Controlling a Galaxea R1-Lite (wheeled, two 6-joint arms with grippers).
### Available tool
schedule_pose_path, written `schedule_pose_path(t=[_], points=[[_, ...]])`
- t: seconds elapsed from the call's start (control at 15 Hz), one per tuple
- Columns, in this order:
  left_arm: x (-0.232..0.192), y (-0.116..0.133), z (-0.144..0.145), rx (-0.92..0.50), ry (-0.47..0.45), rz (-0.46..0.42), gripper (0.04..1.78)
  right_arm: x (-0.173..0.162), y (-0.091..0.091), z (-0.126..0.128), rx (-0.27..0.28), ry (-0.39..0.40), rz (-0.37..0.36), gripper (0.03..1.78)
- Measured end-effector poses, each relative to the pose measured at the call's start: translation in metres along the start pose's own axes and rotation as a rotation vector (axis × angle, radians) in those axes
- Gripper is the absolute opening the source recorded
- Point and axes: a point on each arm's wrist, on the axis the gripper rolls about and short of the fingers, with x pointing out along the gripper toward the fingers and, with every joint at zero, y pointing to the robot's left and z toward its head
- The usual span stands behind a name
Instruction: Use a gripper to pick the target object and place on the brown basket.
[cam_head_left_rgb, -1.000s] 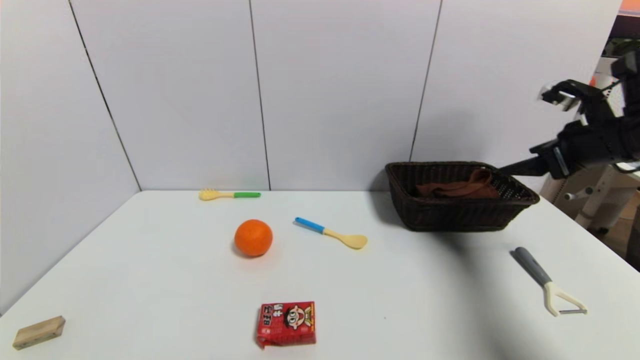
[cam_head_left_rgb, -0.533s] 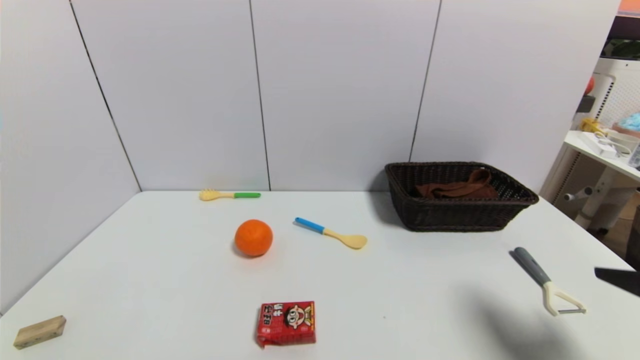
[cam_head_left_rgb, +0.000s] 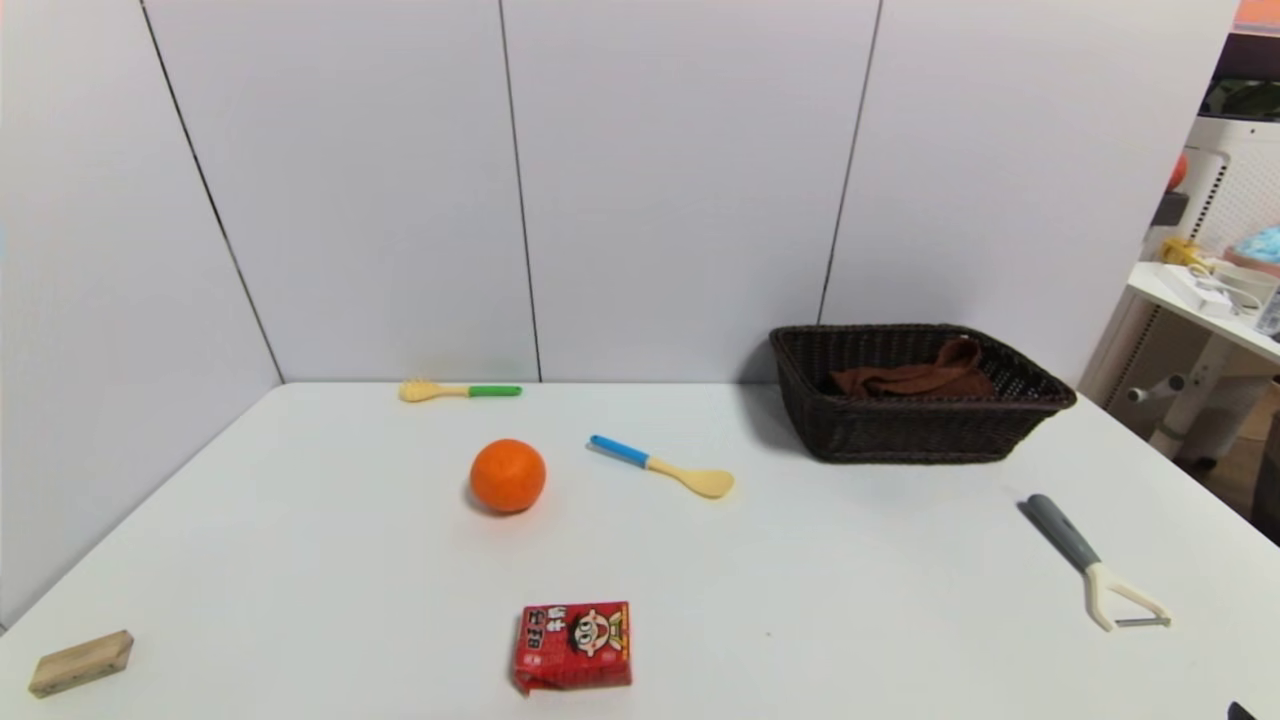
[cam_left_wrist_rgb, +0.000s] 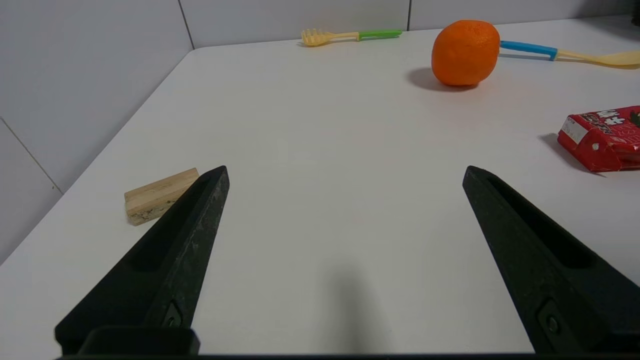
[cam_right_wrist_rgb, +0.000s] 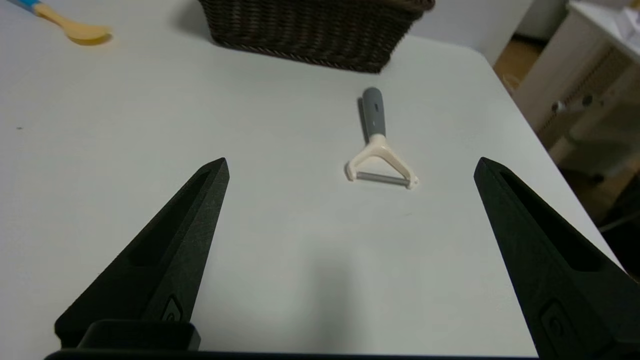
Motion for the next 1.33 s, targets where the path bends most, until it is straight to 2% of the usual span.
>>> schedule_pose_path(t=[0.2, 0.27, 0.47, 0.6, 0.8, 1.13, 1.33], points=[[0.0, 0.0, 0.0, 0.0, 0.0, 0.0, 1.69, -0.015, 0.006, -0.024, -0.004, -0.051, 0.041, 1.69], [0.0, 0.0, 0.0, 0.0, 0.0, 0.0, 1.69, -0.019, 0.006, -0.029, 0.02, -0.076, 0.04, 1.69], [0.0, 0.0, 0.0, 0.0, 0.0, 0.0, 1.69, -0.023, 0.007, -0.034, 0.152, -0.115, 0.023, 1.69], [0.0, 0.0, 0.0, 0.0, 0.0, 0.0, 1.69, -0.025, 0.006, -0.035, 0.195, -0.129, -0.001, 1.69], [0.0, 0.0, 0.0, 0.0, 0.0, 0.0, 1.69, -0.025, 0.006, -0.035, 0.199, -0.138, -0.005, 1.69], [0.0, 0.0, 0.0, 0.0, 0.0, 0.0, 1.69, -0.025, 0.007, -0.035, 0.171, -0.139, 0.003, 1.69], [0.0, 0.0, 0.0, 0.0, 0.0, 0.0, 1.69, -0.025, 0.006, -0.035, 0.204, -0.138, -0.005, 1.69]])
